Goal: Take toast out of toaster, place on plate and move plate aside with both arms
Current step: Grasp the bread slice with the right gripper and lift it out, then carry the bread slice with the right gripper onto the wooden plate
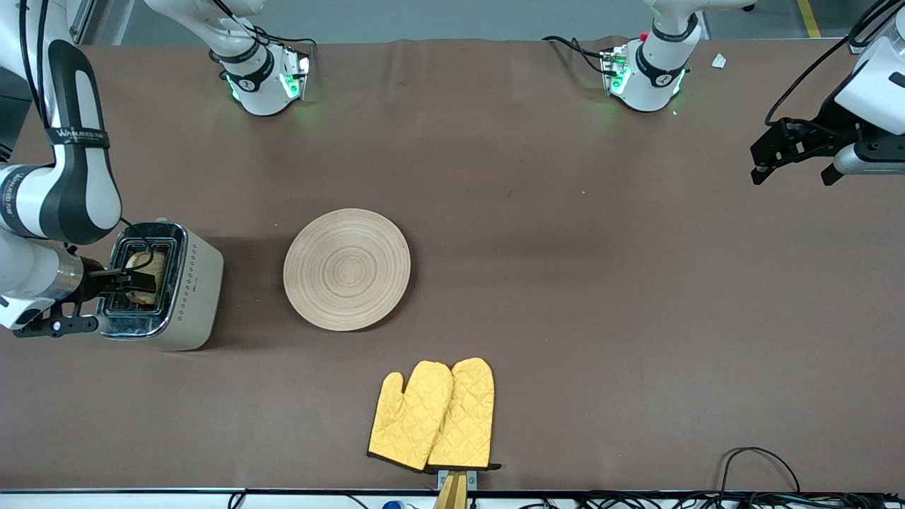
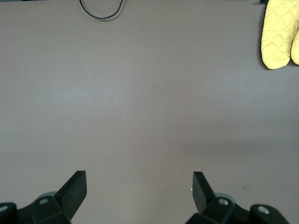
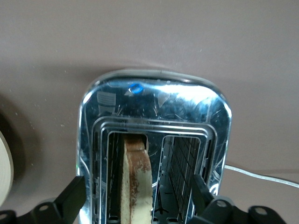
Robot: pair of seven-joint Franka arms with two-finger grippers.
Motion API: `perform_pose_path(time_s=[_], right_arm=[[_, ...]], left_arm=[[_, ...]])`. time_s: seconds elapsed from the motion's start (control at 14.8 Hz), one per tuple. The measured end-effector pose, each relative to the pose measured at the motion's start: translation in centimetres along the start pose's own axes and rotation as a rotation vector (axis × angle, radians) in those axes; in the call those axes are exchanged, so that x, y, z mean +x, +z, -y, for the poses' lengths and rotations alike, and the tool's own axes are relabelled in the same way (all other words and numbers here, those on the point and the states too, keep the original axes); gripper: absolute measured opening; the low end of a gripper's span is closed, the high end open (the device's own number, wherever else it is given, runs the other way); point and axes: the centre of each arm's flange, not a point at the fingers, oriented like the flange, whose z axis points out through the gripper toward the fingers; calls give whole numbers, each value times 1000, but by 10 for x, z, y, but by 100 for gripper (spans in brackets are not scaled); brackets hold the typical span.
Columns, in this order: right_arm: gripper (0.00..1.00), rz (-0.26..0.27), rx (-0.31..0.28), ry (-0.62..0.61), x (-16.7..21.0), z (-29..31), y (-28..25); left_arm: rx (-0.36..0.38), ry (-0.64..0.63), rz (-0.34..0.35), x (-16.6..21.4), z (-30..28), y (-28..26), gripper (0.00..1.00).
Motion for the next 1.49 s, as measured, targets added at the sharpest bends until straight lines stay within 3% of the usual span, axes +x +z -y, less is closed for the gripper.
perform_pose_path(time_s=[0.14, 0.61, 0.88, 1.08, 1.22, 1.35, 1.49], right_arm=[[88, 15, 5, -19, -4, -5, 8], [15, -4, 8, -32, -3, -6, -1], [12, 8, 19, -32, -3, -7, -61], [12, -20, 30, -59, -11, 10, -135], [12, -49, 112, -40, -10, 45, -156], [12, -24, 243, 22, -1, 84, -141], [12, 7, 295, 14, 14, 134, -98]], left_arm=[[0, 0, 0, 0, 0, 0, 100], [0, 0, 0, 0, 0, 0, 100], [0, 0, 0, 0, 0, 0, 100], [0, 0, 0, 0, 0, 0, 100], [0, 0, 0, 0, 0, 0, 100], [0, 0, 0, 0, 0, 0, 100], [0, 0, 0, 0, 0, 0, 100]])
